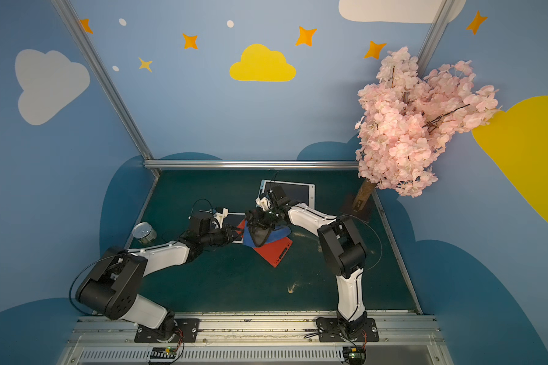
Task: Wipe the drawing tablet
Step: Wipe the dirt from the drawing tablet.
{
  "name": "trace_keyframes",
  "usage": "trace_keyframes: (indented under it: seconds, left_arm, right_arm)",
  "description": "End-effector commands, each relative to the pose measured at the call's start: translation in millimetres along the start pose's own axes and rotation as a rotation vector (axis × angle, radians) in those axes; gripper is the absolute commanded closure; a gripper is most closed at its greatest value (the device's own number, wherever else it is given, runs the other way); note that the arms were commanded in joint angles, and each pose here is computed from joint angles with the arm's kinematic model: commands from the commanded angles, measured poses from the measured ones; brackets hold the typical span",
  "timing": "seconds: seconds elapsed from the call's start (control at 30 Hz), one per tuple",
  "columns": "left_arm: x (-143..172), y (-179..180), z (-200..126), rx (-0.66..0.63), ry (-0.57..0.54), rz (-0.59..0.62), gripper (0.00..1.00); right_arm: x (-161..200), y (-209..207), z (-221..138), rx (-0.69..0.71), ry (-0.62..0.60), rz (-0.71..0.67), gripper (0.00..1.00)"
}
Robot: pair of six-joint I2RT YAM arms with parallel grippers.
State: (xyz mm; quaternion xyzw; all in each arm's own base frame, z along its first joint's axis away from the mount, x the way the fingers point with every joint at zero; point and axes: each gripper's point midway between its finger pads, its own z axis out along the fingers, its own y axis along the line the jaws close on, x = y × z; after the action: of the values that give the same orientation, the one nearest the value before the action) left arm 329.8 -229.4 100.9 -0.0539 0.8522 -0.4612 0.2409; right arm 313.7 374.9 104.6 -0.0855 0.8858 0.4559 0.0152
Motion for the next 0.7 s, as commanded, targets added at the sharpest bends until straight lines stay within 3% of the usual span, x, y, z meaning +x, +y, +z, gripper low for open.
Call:
trace_keyframes:
  seconds: [0.0,0.17,0.3,0.47,0.67]
  left_arm:
    - [-4.5,-39.8,-2.3,0.136,-0.002,0.134,0.97]
    - [-3.9,-40.1,-1.7,0.14,0.001,0.131,0.97]
    - [-4.1,-39.7,-1.3,0.141,0.001,0.127,0.97]
    - [-3.7,-42.0,-2.5,0.149,0.0,0.132,0.97]
    - [-3.4,-43.2,-4.2,0.151,-0.003,0.139,0.97]
  right_arm:
    - [56.8,-25.5,3.8,0.052,0.127,0.043,1.0]
    - [97.9,-69.0,-23.3,0.183,0.137,0.055,1.0]
    - [104.7,-100.9,-48.5,0.224,0.092,0.122,1.0]
    - [77.9,-110.0,-59.9,0.227,0.026,0.154,1.0]
    - [16.6,-82.5,-50.7,0.204,-0.047,0.118,1.0]
